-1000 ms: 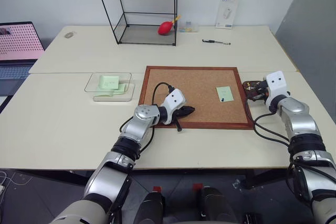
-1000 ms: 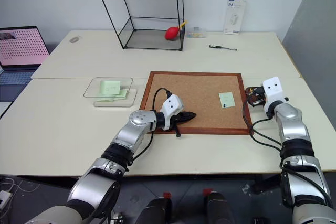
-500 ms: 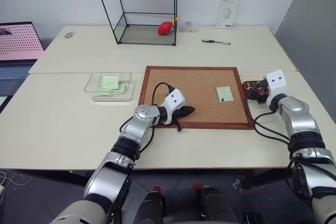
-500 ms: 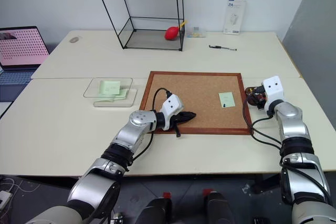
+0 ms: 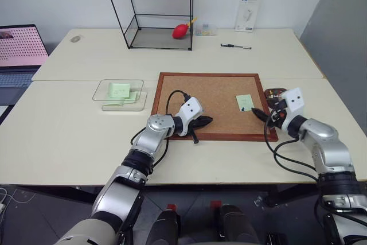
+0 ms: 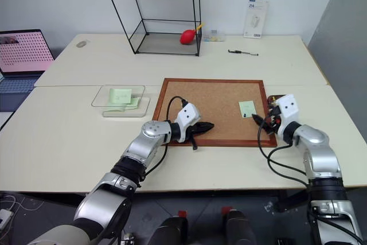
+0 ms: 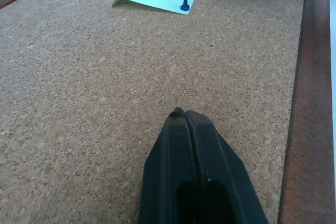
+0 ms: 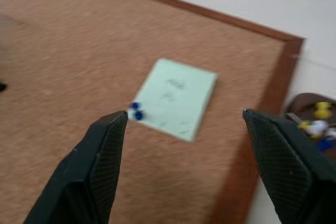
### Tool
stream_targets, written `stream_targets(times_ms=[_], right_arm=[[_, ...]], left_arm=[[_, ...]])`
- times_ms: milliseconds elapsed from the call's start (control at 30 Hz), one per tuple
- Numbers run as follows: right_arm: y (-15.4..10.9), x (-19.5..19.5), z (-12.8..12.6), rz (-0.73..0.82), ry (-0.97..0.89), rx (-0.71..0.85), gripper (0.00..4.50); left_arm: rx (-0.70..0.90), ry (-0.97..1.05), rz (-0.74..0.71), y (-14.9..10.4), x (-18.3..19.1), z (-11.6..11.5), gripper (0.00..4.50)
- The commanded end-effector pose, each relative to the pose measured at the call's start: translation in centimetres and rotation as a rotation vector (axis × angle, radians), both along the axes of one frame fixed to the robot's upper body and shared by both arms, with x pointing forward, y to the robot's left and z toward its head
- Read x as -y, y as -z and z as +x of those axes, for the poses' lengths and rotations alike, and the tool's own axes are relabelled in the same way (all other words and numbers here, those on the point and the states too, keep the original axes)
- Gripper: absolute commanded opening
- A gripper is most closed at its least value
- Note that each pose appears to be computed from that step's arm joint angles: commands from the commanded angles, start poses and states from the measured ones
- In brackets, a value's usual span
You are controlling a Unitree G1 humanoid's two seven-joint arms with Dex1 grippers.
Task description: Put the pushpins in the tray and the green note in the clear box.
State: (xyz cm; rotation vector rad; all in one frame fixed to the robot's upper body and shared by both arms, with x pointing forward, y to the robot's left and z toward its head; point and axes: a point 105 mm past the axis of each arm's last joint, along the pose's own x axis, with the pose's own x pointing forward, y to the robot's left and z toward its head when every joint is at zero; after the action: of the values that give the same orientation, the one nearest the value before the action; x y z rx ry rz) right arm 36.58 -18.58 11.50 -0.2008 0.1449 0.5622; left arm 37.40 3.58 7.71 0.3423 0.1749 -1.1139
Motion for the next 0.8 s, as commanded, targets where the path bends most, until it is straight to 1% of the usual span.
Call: stream_targets(times_ms=[33, 267, 333, 367, 433, 533, 567, 633, 667, 800], right_arm=[[-0.9, -1.3, 0.6, 0.001, -0.021, 0.037, 3.72], [-0.2, -1.3, 2.3, 0.023, 0.009, 0.019, 3.72], [0.0, -1.1, 2.5, 0.025, 0.016, 0.016, 3.35], [0.1, -1.0, 2.5, 0.025, 0.019, 0.014, 3.27], [0.2, -0.8, 2.7, 0.026, 0.022, 0.011, 2.8], [0.3, -0.7, 2.7, 0.022, 0.022, 0.007, 2.28], [0.4, -0.7, 2.8, 0.021, 0.022, 0.006, 2.01], [0.4, -0.7, 2.8, 0.02, 0.022, 0.006, 1.66], [0.4, -0.7, 2.8, 0.02, 0.022, 0.006, 1.34], [0.5, -0.8, 2.6, 0.021, 0.016, 0.006, 0.67]], left_arm=[[-0.079, 0.001, 0.071, 2.8, -0.3, -0.8, 0.0], [-0.071, -0.002, 0.069, 2.7, -0.4, -0.7, 0.0], [-0.07, -0.004, 0.069, 2.7, -0.5, -0.8, 0.0], [-0.07, -0.005, 0.07, 2.7, -0.6, -0.8, 0.0], [-0.071, -0.007, 0.071, 2.7, -0.7, -0.8, 0.0], [-0.072, -0.01, 0.072, 2.8, -0.8, -0.8, 0.0], [-0.072, -0.01, 0.072, 2.8, -0.8, -0.8, 0.0], [-0.073, -0.01, 0.072, 2.8, -0.8, -0.8, 0.0], [-0.073, -0.009, 0.071, 2.8, -0.7, -0.8, 0.0], [-0.073, -0.007, 0.073, 2.8, -0.7, -0.9, 0.0]])
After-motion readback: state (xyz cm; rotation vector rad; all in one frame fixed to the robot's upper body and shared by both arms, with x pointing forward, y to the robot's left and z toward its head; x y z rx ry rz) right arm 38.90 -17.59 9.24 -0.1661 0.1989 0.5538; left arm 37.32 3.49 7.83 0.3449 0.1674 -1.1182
